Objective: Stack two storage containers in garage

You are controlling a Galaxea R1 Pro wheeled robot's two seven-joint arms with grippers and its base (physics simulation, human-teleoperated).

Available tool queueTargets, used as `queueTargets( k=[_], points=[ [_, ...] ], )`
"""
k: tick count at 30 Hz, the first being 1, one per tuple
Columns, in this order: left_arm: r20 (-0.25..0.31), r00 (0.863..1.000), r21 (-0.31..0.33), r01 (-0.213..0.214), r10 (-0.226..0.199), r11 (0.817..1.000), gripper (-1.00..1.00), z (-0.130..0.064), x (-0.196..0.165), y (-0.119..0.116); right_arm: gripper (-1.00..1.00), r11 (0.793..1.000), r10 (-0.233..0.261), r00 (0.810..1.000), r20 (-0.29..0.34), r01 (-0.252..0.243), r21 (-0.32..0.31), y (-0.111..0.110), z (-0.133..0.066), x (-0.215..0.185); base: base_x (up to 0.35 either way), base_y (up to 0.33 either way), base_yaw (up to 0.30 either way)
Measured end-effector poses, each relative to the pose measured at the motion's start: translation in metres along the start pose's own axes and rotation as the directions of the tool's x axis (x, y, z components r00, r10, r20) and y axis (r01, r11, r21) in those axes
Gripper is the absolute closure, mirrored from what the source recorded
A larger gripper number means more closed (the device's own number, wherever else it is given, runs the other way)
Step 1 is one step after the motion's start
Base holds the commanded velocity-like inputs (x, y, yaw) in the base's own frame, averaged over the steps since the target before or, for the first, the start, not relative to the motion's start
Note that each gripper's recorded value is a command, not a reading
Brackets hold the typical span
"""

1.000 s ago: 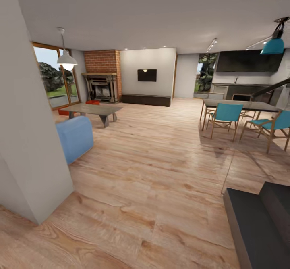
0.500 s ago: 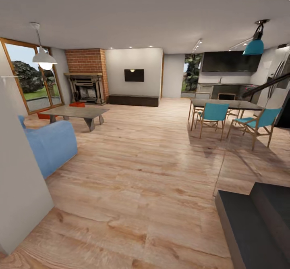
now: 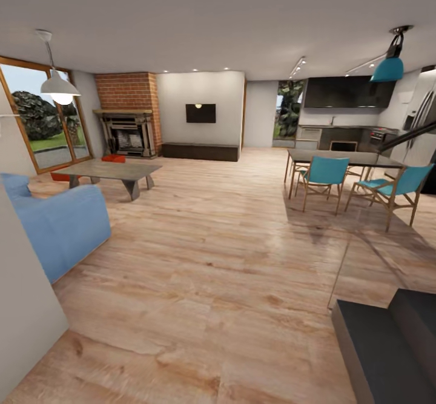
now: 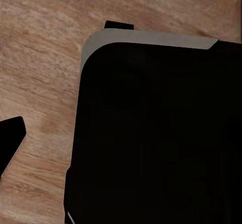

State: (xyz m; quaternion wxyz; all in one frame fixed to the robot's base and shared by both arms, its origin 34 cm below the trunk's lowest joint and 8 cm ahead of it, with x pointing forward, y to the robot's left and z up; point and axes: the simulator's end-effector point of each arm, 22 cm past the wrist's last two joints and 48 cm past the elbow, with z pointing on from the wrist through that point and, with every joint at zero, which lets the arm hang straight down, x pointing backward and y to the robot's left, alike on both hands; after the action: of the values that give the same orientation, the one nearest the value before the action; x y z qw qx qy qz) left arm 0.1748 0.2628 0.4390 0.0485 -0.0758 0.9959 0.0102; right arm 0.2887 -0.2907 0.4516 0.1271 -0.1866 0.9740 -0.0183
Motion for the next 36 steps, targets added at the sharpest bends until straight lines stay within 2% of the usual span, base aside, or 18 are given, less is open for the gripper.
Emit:
queueTargets(
  k=[36],
  points=[
    [0.0, 1.0, 0.0, 0.0, 0.0, 1.0, -1.0, 0.0, 0.0, -0.0001, -1.0, 1.0, -0.002, 1.0, 0.002, 0.002, 0.002, -0.0014, -0.0001, -0.0002, 0.324, 0.0, 0.0]
  ],
)
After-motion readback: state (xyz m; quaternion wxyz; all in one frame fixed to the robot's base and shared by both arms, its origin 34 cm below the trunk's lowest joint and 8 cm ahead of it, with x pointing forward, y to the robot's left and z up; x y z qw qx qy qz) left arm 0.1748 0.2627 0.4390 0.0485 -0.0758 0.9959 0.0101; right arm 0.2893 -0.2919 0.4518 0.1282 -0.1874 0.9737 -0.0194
